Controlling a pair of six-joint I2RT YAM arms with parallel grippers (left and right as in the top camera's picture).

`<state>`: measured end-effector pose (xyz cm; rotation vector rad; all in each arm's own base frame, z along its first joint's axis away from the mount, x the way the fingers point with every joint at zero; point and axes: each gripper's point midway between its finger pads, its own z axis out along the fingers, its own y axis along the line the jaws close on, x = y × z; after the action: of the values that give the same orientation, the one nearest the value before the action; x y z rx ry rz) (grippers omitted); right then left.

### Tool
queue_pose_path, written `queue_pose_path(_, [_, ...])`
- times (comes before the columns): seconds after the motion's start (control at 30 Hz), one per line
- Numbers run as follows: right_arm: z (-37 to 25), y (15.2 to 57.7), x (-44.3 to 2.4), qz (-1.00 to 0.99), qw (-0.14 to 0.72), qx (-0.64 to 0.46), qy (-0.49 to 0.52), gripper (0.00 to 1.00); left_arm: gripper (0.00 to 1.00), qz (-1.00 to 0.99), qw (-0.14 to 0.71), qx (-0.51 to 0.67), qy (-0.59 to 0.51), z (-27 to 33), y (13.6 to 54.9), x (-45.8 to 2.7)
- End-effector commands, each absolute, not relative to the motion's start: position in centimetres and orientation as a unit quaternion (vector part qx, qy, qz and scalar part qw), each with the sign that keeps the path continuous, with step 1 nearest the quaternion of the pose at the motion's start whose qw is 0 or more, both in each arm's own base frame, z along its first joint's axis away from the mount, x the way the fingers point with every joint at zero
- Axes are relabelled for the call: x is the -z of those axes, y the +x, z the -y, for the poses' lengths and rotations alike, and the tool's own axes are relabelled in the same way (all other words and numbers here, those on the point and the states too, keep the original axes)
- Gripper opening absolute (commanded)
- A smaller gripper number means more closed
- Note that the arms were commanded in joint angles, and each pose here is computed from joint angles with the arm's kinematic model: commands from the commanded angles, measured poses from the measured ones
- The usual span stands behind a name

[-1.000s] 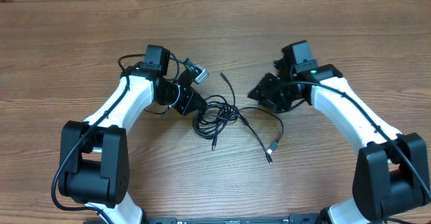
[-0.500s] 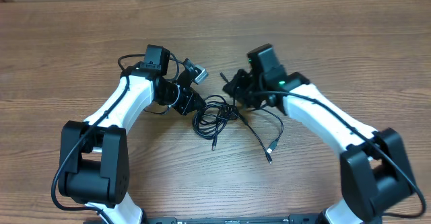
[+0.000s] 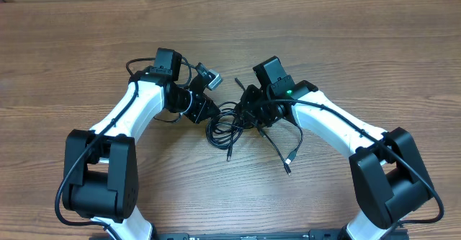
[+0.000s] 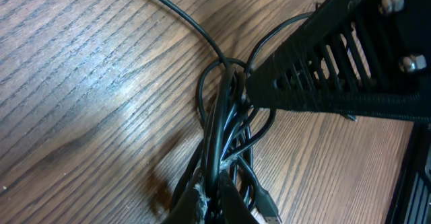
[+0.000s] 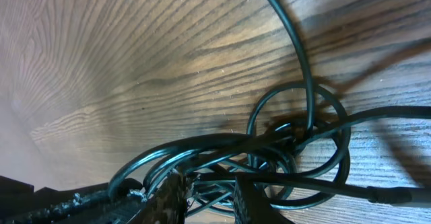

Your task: Untangle cables

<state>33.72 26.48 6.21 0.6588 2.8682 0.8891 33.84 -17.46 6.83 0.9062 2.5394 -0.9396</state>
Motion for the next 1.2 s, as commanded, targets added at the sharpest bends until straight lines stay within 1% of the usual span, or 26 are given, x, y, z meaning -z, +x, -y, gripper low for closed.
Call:
queue_pose_path(0.0, [-27.0, 34.3, -6.0, -0.932, 0.043, -0.286, 0.219, 0.22, 0.04, -0.879, 0.160, 0.319, 0.317, 17.3, 34.4, -8.0])
queue_pose_path(0.3, [-28.2, 34.3, -5.5, -0.928, 0.042, -0.294, 0.225, 0.22, 0.04, -0.879, 0.160, 0.319, 0.317, 17.3, 34.4, -8.0])
queue_pose_path(0.47, [-28.1, 33.9, -5.1, -0.931, 0.042, -0.278, 0.234, 0.22, 0.04, -0.879, 0.160, 0.320, 0.317, 17.3, 34.4, -8.0])
queue_pose_path(0.57, [-27.7, 34.0, -4.6, -0.927, 0.051, -0.263, 0.262, 0.23, 0.04, -0.879, 0.160, 0.320, 0.317, 17.3, 34.4, -8.0])
queue_pose_path(0.87, [-27.6, 35.5, -4.3, -0.919, 0.091, -0.259, 0.283, 0.22, 0.04, -0.878, 0.160, 0.322, 0.317, 17.4, 34.3, -8.1])
queue_pose_path(1.03, [-27.7, 35.4, -3.9, -0.915, 0.087, -0.255, 0.299, 0.22, 0.04, -0.878, 0.160, 0.322, 0.317, 17.4, 34.3, -8.1])
queue_pose_path(1.17, [-28.2, 34.7, -2.4, -0.921, 0.074, -0.243, 0.296, 0.22, 0.04, -0.878, 0.160, 0.321, 0.317, 17.4, 34.3, -8.1])
